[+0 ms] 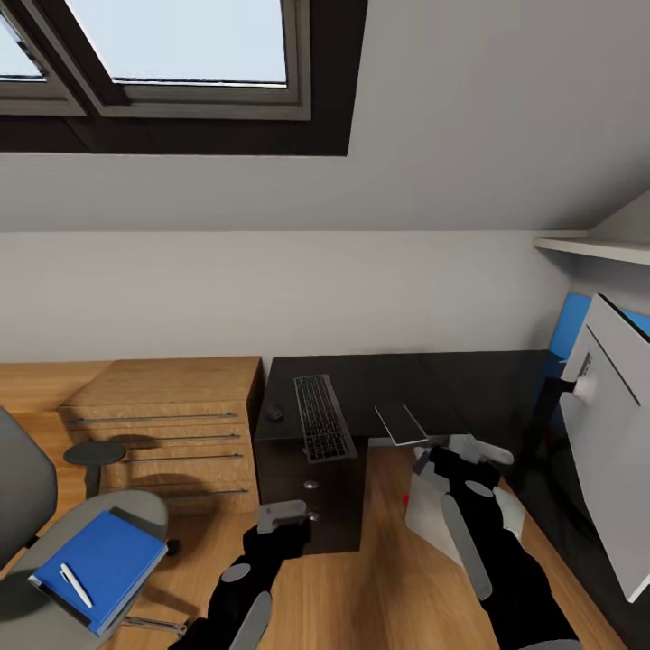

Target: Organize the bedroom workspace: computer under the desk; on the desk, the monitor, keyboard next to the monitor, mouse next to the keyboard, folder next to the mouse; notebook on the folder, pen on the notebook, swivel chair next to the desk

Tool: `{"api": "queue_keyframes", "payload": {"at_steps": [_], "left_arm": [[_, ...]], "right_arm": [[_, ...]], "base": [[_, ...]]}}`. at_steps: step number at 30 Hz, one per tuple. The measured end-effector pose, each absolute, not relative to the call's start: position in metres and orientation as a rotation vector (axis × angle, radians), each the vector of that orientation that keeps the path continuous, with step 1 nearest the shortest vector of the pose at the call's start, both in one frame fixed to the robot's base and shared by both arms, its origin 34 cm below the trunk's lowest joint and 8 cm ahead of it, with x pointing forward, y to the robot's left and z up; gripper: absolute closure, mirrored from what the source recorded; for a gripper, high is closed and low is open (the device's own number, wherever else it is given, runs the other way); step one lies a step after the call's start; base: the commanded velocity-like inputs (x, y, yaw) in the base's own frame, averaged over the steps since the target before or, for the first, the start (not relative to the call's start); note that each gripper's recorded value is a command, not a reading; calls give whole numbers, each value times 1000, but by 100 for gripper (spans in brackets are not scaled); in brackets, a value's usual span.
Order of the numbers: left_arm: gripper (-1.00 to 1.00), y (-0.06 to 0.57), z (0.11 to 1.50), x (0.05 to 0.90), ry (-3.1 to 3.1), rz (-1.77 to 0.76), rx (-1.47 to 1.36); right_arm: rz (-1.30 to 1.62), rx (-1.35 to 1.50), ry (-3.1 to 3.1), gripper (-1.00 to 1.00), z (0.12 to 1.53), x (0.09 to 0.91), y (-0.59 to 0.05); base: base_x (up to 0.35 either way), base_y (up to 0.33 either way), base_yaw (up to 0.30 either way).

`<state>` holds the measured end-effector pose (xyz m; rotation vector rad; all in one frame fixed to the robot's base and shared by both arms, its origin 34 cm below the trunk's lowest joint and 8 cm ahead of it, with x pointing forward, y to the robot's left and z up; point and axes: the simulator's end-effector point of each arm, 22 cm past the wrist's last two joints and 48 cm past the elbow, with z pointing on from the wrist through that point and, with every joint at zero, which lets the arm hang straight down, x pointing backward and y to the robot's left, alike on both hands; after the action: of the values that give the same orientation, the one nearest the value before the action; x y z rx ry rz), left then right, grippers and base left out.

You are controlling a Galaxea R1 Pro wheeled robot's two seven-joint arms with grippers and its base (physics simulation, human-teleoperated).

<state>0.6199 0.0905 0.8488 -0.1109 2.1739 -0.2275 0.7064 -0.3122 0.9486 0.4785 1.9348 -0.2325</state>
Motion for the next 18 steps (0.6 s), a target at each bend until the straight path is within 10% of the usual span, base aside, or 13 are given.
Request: {"api": "queue_keyframes", "payload": {"at_steps": [18], "left_arm": [[-100,112,844,621,2172,-179,-100]], "right_arm": [[-297,504,1812,-100,948,705,-355]], "base": [[0,0,-237]]}}
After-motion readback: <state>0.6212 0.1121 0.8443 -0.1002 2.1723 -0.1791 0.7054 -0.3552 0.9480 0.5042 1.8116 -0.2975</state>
